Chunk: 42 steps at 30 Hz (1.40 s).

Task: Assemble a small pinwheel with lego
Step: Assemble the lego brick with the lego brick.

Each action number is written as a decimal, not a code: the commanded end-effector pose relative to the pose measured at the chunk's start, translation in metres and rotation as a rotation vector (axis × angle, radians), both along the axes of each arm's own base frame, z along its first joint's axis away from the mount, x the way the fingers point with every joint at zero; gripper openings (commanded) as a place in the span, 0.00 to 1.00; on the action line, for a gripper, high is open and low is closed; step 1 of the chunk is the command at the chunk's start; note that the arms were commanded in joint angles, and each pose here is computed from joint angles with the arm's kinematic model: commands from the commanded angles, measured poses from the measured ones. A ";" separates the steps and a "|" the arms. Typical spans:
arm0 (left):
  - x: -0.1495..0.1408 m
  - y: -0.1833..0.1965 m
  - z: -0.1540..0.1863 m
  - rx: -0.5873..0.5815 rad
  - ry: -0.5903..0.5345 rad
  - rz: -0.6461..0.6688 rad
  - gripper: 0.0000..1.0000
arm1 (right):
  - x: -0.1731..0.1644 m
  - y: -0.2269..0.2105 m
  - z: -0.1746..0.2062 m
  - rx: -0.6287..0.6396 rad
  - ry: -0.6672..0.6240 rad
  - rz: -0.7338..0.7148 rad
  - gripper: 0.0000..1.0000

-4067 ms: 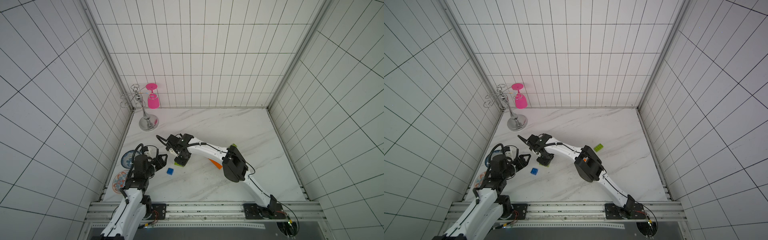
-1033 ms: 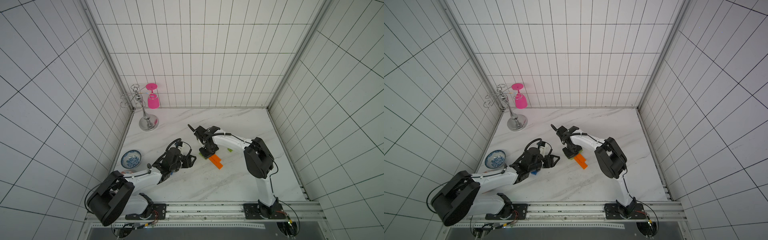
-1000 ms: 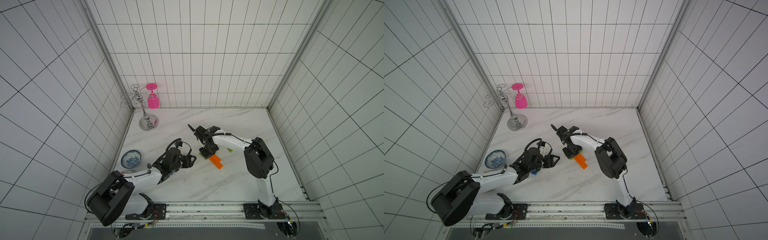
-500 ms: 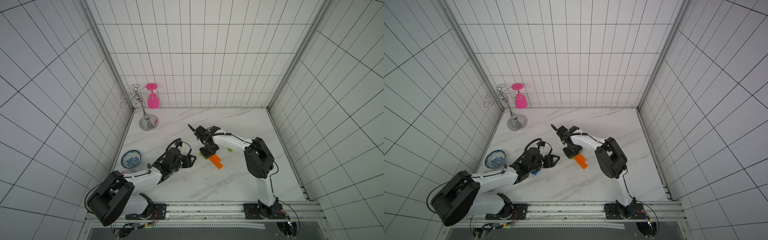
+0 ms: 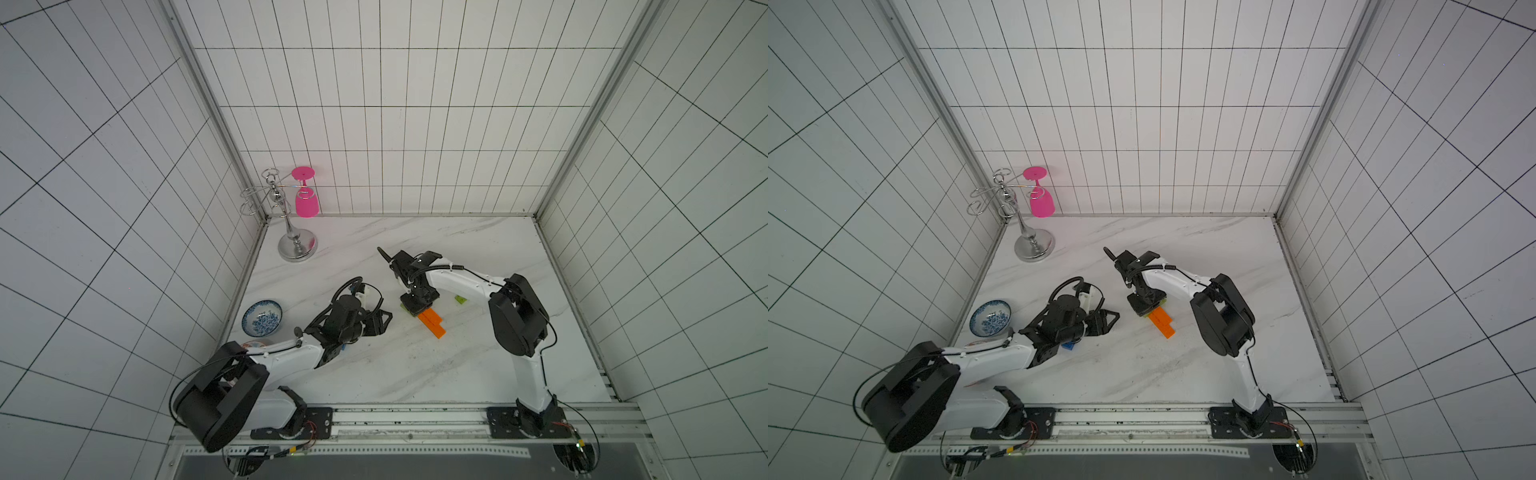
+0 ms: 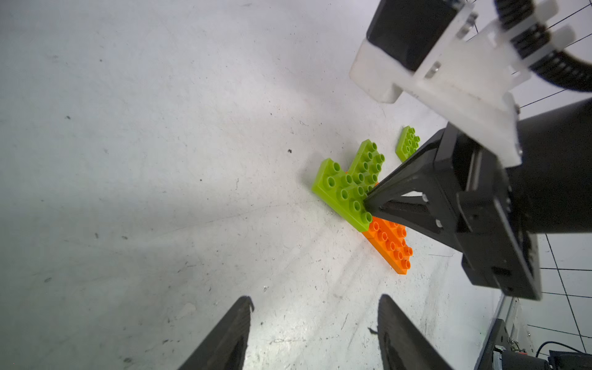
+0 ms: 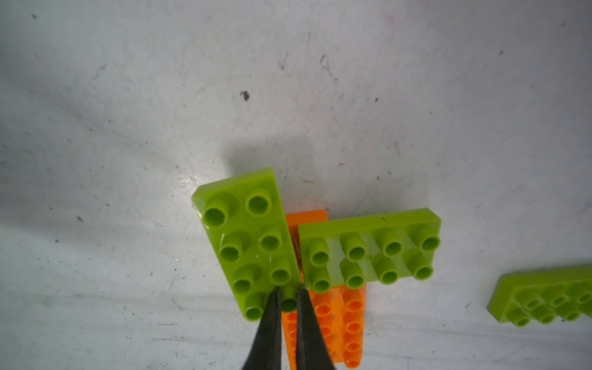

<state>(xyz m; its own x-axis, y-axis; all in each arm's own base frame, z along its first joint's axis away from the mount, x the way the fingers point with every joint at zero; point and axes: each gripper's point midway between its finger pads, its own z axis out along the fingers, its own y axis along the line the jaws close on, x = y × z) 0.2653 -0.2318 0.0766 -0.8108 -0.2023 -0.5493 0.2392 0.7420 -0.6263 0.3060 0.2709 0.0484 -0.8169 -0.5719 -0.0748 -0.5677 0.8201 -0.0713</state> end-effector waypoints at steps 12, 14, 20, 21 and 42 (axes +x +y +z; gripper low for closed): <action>0.008 -0.004 0.011 -0.020 -0.027 0.010 0.65 | -0.003 -0.010 -0.024 -0.054 0.053 0.007 0.05; 0.008 -0.004 0.010 -0.018 -0.028 0.011 0.65 | -0.003 -0.010 -0.026 -0.058 0.056 0.007 0.05; 0.007 -0.004 0.007 -0.013 -0.023 0.009 0.65 | -0.007 -0.015 -0.037 -0.094 0.085 0.011 0.05; 0.006 -0.003 0.007 -0.014 -0.022 0.010 0.64 | -0.008 -0.016 -0.040 -0.102 0.093 0.012 0.05; 0.005 0.003 0.009 0.005 -0.030 0.028 0.65 | -0.005 -0.015 -0.033 -0.099 0.095 -0.003 0.06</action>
<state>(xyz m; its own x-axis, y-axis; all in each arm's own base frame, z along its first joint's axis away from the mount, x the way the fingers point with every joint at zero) 0.2661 -0.2295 0.0762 -0.8071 -0.2066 -0.5530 0.2314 0.7511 -0.6183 0.3075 0.2719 0.0388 -0.8101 -0.5853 -0.0332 -0.5816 0.8096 -0.0795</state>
